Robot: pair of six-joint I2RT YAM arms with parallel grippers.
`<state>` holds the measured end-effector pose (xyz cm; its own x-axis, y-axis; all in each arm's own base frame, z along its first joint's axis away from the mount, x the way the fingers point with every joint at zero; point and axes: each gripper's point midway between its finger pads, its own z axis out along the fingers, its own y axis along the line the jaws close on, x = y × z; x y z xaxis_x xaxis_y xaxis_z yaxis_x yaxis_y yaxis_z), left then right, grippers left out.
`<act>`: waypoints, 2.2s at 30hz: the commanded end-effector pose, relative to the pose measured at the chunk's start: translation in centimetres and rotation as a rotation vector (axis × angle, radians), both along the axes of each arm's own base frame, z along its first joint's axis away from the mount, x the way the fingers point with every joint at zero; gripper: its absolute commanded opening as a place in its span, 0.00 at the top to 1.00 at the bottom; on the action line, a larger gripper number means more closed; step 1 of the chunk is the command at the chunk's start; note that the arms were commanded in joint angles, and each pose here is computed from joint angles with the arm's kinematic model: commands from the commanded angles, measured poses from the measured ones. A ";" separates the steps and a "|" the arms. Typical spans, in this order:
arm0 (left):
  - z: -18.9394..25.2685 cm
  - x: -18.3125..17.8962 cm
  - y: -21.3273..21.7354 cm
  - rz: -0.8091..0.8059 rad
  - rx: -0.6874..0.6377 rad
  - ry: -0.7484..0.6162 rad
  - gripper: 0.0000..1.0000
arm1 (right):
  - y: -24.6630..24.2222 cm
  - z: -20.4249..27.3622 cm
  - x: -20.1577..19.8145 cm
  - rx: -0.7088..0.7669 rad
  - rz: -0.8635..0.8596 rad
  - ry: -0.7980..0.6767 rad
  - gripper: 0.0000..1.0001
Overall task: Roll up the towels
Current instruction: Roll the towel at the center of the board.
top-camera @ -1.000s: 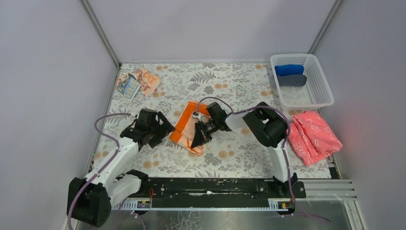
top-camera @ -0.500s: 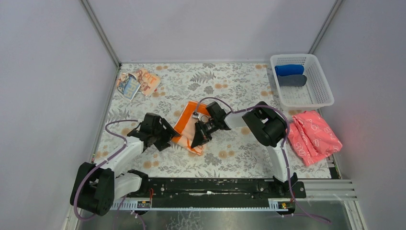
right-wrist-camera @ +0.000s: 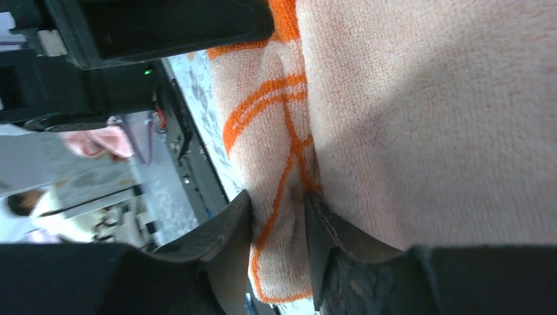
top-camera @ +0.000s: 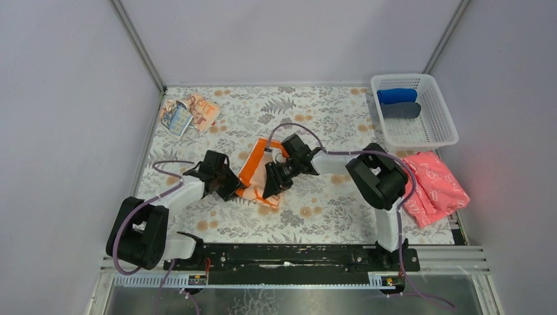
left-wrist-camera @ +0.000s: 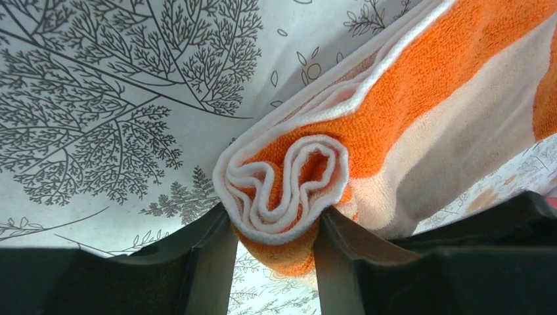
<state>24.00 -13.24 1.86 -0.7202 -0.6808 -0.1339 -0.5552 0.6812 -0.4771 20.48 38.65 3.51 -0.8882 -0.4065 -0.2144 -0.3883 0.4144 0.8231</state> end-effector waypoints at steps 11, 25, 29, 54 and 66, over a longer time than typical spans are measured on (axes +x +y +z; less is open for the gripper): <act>-1.9 -0.7 1.9 -0.032 0.132 0.070 0.59 | -0.5 5.7 1.4 -0.238 0.113 -0.919 0.38; -1.9 -0.7 1.8 -0.049 0.129 0.080 0.58 | 0.5 0.5 0.2 -0.308 0.271 -1.011 0.38; -1.8 -0.6 1.6 -0.055 0.124 0.080 0.57 | -0.9 -1.7 -0.1 -0.376 0.309 -0.996 0.39; -1.6 -0.5 1.4 -0.064 0.126 0.081 0.56 | 0.6 3.2 -0.7 -0.296 0.253 -1.002 0.39; -1.5 -0.7 1.6 -0.054 0.137 0.081 0.56 | 0.8 0.0 -2.2 -0.272 0.274 -0.877 0.85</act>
